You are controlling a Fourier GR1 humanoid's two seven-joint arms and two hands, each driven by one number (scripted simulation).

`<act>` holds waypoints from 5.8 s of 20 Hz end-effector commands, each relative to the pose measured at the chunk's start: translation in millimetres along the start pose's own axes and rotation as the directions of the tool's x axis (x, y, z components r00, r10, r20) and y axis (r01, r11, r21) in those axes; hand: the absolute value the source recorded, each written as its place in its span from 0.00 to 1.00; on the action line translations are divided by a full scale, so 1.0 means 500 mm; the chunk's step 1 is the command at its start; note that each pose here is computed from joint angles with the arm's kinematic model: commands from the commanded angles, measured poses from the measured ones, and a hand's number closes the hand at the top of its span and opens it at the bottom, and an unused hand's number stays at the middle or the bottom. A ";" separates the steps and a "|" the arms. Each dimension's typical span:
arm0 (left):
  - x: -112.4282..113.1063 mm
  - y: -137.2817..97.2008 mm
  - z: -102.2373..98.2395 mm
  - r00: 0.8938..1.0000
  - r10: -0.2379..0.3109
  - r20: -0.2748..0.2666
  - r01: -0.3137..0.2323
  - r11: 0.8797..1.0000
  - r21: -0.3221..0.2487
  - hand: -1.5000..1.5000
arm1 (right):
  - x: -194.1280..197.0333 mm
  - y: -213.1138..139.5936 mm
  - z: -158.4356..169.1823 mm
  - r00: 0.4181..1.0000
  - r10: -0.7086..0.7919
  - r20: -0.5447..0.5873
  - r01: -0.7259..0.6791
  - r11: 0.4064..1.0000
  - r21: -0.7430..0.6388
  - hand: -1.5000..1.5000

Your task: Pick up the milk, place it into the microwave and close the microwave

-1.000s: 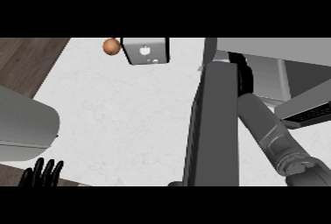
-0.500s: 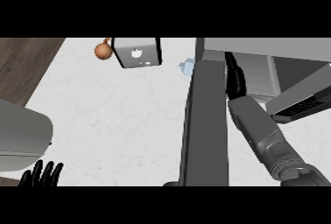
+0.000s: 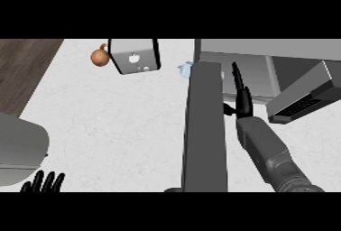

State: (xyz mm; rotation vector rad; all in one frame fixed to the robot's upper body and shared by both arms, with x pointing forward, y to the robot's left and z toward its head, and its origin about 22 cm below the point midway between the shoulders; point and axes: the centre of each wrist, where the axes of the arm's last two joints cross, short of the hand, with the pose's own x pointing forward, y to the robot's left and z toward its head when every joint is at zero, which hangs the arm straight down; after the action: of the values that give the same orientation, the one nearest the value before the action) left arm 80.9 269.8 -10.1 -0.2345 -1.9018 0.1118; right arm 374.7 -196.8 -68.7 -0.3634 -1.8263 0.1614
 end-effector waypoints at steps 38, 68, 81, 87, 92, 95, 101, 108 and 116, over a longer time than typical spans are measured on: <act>-0.125 -0.132 -0.108 0.971 -0.149 -0.186 0.061 0.910 -0.410 1.00 | -0.164 -0.375 0.350 0.978 -0.205 -0.030 0.203 0.978 -0.056 0.00; -0.314 -0.374 -0.214 0.882 -0.426 -0.202 0.088 0.569 -0.817 1.00 | -0.122 -0.489 0.344 0.952 -0.299 0.070 0.299 0.954 0.012 0.00; -0.273 -0.448 -0.281 0.923 -0.338 -0.185 0.117 0.704 -0.700 0.00 | -0.066 -0.482 0.260 0.926 -0.359 0.119 0.342 0.929 0.145 0.00; -0.251 -0.469 -0.350 0.925 -0.348 -0.153 0.168 0.735 -0.657 1.00 | -0.024 -0.473 0.188 0.922 -0.355 0.152 0.326 0.926 0.189 0.00; -0.225 -0.491 -0.395 0.944 -0.327 -0.051 0.233 0.766 -0.599 1.00 | -0.015 -0.473 0.191 0.917 -0.378 0.129 0.337 0.905 0.258 0.00; -0.211 -0.496 -0.435 0.945 -0.324 -0.046 0.243 0.789 -0.565 1.00 | 0.010 -0.470 0.157 0.913 -0.377 0.157 0.322 0.901 0.289 0.00; -0.184 -0.515 -0.492 0.945 -0.326 -0.016 0.269 0.806 -0.527 1.00 | 0.046 -0.477 0.110 0.901 -0.378 0.211 0.312 0.905 0.290 0.00; -0.160 -0.529 -0.546 0.939 -0.344 0.007 0.304 0.819 -0.486 1.00 | 0.075 -0.456 0.076 0.872 -0.440 0.215 0.342 0.861 0.376 0.00; -0.144 -0.532 -0.592 0.928 -0.373 0.001 0.337 0.837 -0.431 1.00 | 0.123 -0.458 0.030 0.850 -0.471 0.238 0.335 0.830 0.446 0.00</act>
State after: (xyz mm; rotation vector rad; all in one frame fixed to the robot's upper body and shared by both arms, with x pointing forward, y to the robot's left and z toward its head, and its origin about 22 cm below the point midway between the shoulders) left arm 351.5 -0.1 55.1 -0.1375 -1.7900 -0.5695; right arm 302.2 -390.8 39.8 0.2694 -2.0743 0.2524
